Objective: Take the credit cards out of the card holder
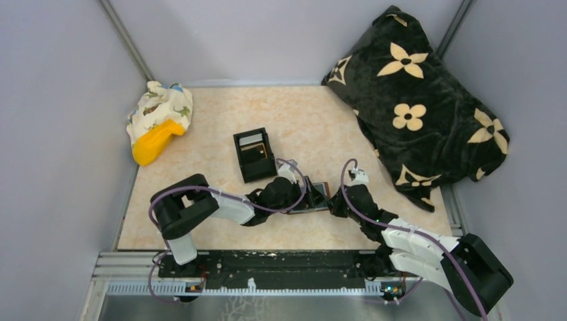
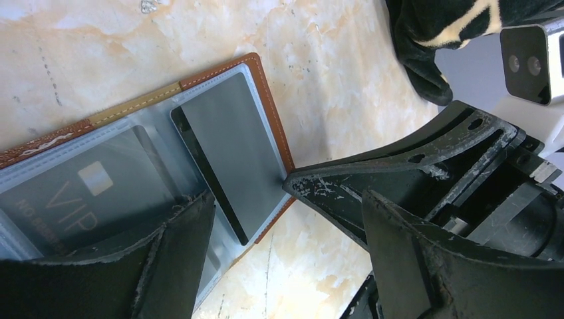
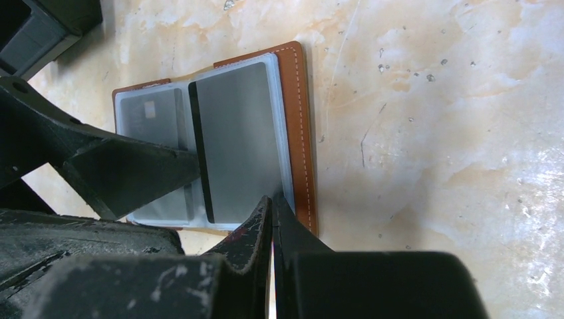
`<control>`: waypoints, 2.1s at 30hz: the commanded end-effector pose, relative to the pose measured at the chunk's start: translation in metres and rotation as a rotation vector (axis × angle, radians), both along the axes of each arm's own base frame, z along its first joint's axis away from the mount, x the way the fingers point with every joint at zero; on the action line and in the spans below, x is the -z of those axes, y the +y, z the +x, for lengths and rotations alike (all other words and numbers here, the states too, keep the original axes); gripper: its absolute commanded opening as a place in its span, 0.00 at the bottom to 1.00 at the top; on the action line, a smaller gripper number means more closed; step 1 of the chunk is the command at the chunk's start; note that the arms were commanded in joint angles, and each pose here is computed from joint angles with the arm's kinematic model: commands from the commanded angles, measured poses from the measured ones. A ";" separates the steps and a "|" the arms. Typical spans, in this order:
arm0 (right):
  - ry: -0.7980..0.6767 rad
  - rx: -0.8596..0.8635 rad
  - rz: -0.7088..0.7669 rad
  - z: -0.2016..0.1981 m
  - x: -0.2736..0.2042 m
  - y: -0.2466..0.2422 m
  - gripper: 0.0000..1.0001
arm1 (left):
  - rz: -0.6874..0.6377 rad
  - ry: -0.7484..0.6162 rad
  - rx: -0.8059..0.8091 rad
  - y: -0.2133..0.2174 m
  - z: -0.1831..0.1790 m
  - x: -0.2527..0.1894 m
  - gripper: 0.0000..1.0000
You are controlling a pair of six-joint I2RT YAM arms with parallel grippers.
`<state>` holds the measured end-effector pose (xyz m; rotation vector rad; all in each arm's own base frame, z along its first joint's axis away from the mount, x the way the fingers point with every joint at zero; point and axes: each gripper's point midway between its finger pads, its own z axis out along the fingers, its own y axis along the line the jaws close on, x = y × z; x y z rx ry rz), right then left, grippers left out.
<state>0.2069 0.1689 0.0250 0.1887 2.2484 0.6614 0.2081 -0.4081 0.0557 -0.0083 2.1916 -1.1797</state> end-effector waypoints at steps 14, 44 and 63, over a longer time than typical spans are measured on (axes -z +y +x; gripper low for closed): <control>0.004 -0.010 0.060 0.000 0.001 0.006 0.00 | -0.125 -0.055 0.076 -0.010 -0.008 0.004 0.74; 0.015 -0.002 0.073 -0.005 0.006 -0.001 0.00 | -0.157 0.008 0.143 -0.029 -0.014 0.025 0.00; -0.004 0.033 0.032 -0.007 -0.003 -0.016 0.00 | -0.160 -0.004 0.096 -0.007 -0.001 0.016 0.00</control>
